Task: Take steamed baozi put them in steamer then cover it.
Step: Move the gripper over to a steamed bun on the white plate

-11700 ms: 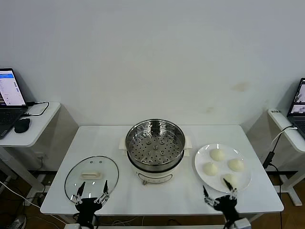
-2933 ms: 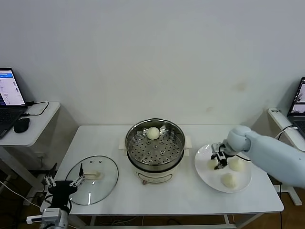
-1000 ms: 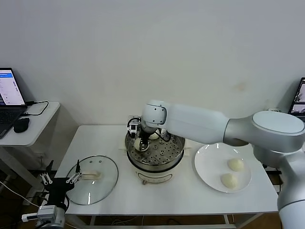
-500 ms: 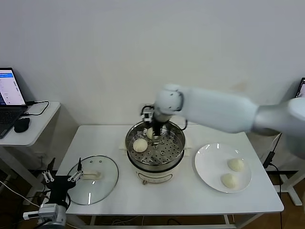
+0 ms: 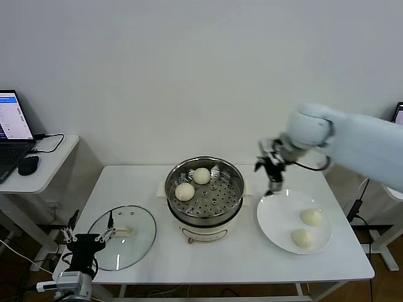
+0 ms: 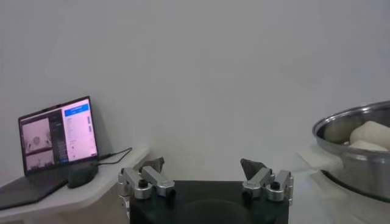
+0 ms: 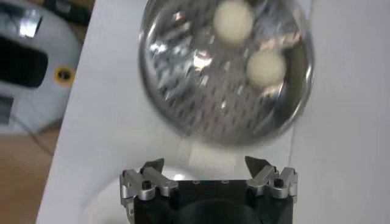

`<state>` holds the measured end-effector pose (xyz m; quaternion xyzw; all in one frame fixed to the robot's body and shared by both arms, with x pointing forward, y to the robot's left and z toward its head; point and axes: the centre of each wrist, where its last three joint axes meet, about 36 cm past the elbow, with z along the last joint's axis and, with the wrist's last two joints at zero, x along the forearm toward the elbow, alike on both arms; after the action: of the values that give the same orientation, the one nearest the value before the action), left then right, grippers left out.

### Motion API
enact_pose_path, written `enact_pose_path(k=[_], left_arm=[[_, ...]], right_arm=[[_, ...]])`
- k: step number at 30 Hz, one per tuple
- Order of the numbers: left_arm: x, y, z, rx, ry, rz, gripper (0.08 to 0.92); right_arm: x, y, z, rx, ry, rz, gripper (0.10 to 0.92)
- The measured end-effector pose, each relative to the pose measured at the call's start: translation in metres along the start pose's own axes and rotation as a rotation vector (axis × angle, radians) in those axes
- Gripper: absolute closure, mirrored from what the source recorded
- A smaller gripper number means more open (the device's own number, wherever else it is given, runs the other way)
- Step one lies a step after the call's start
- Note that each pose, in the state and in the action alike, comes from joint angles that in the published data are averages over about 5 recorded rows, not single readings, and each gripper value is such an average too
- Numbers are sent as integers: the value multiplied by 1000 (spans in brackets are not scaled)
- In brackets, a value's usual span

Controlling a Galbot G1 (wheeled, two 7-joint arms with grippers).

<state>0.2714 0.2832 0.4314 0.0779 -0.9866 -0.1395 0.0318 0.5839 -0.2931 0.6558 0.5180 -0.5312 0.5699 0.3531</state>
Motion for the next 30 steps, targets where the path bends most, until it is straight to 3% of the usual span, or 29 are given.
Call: enact_pose_path(k=[11,30], left_arm=[[4,0,0,-12,4,-6,177],[9,-2,4,-19,20,-17,177]], right_arm=[[-52,48,60,-29,38,-27,199],[-129,93,106,-70,111,-78,200]])
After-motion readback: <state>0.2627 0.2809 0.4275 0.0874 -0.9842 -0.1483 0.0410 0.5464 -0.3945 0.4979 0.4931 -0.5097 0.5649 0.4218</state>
